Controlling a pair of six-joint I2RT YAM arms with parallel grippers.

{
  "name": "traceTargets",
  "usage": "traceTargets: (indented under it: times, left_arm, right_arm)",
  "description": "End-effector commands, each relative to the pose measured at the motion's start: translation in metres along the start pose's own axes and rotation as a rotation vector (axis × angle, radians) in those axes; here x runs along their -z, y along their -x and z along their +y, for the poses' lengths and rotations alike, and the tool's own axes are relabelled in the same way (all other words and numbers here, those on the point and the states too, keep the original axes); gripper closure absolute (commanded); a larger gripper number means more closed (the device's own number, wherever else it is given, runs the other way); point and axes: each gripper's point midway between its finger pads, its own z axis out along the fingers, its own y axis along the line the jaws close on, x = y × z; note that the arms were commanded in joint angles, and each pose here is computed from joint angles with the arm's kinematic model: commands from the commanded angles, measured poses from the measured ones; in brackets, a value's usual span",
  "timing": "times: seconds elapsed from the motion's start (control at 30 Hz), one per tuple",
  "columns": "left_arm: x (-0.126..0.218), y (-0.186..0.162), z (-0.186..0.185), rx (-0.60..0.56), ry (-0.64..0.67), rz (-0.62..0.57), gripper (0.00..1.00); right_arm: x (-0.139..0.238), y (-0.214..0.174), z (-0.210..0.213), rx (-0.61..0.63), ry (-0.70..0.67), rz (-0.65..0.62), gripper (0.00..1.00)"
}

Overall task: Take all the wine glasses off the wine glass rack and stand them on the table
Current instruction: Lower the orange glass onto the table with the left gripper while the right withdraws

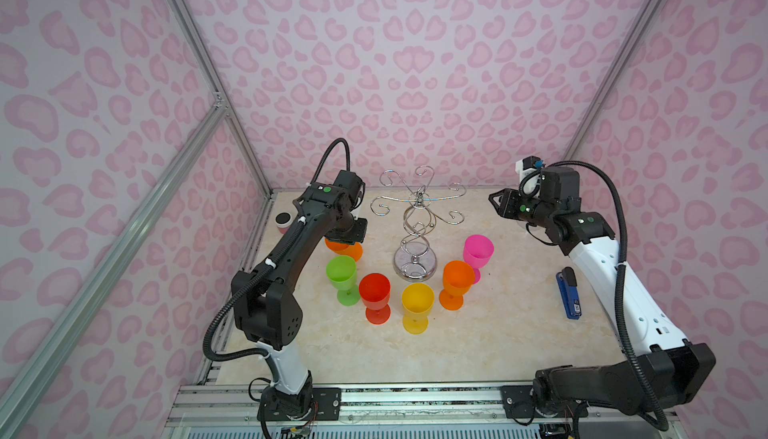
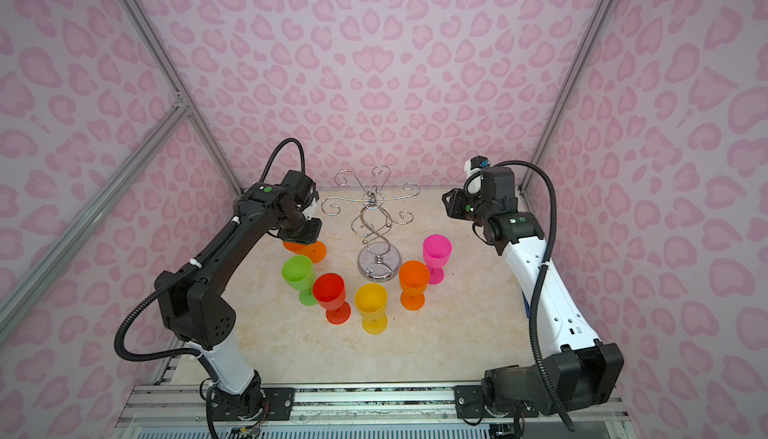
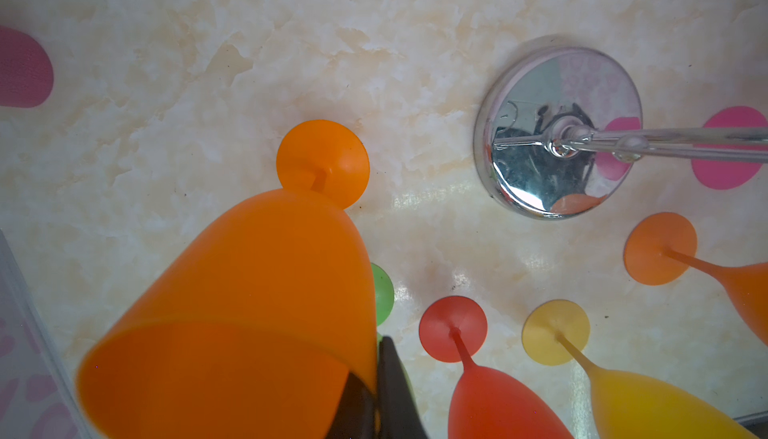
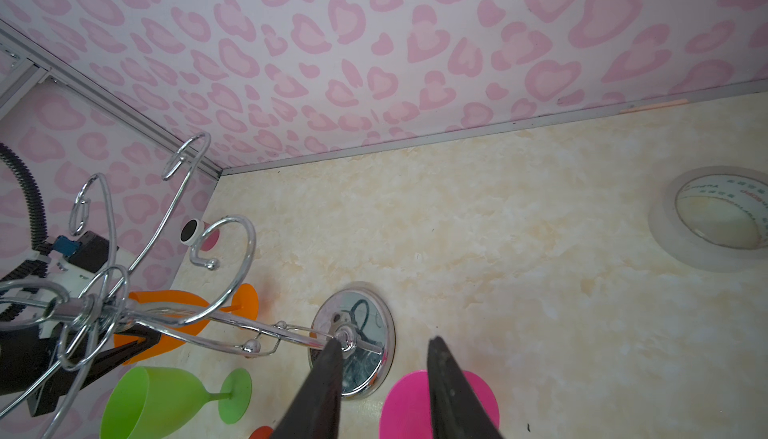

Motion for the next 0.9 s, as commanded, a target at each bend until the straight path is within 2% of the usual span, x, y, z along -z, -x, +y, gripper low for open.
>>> traceTargets:
  times: [0.0, 0.4, 0.87]
  left_arm:
    - [-0.002, -0.002, 0.0, -0.028, 0.025, 0.03, 0.98]
    - [-0.017, -0.007, -0.009, -0.069, 0.029, 0.091, 0.98]
    - [-0.026, -0.003, -0.016, -0.059, 0.002, 0.093, 0.97]
  right_arm:
    - [-0.005, -0.004, -0.001, 0.002, 0.003, 0.013, 0.65]
    - [-0.006, -0.004, -0.005, -0.004, -0.001, 0.015, 0.65]
    - [-0.005, -0.005, -0.005, -0.006, 0.0, 0.018, 0.65]
